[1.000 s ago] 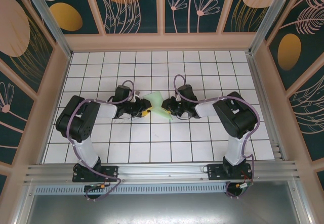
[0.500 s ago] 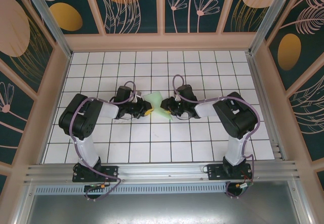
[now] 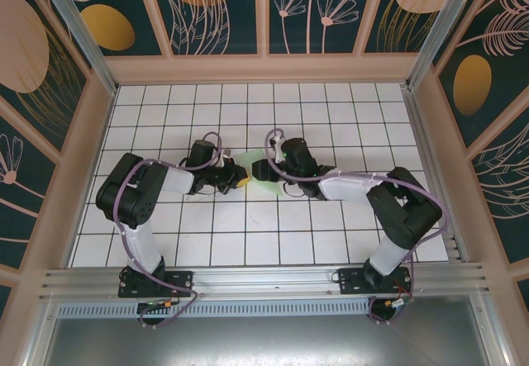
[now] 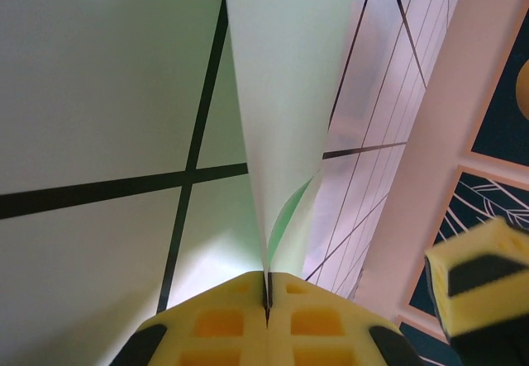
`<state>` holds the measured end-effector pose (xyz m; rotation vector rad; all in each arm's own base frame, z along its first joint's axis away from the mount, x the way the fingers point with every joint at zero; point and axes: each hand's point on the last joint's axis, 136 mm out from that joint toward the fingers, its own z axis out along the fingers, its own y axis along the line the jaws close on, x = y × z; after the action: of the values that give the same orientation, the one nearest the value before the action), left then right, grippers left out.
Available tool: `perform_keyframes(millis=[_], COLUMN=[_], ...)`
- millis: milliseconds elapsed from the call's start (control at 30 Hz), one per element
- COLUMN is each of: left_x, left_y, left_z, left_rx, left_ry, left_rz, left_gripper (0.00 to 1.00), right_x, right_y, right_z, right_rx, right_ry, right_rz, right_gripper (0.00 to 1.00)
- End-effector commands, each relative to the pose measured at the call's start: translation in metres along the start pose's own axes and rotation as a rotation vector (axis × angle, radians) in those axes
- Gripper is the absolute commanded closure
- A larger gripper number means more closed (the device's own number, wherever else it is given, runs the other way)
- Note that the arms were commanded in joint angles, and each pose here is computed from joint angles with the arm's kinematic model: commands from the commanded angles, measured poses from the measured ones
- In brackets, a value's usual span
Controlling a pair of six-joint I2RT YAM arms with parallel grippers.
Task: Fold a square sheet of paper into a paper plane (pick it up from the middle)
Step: Fold the wing for the fifth time at the center of the table.
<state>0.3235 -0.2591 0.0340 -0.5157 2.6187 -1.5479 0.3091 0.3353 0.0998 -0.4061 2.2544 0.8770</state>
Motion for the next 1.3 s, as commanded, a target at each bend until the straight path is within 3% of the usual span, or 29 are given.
perform_keyframes(millis=[0,467,933,1267], left_x=[-0.001,-0.005,-0.005,-0.004], left_y=[-0.018,-0.026,-0.026,-0.023], left_z=[-0.002,-0.004,-0.005,-0.005], left_rx=[0.027,0.029,0.009,-0.002], left_ry=[-0.005,-0.012,-0.012,-0.006], left_rz=[0.013,-0.002,-0.008,-0.013], left_gripper=[0.99,0.99,0.99,0.99], right_x=[0.017,0.044,0.042,0.043], right_y=[-0.022,-0.031,-0.04,-0.038], right_z=[-0.002,0.018,0.029,0.036], right_rx=[0.196,0.386,0.512,0.506], right_ry=[-0.01,0.035,-0.005,-0.005], right_rz=[-0.272,-0.612,-0.743,-0.796], right_gripper=[0.43,0.51,0.58,0.71])
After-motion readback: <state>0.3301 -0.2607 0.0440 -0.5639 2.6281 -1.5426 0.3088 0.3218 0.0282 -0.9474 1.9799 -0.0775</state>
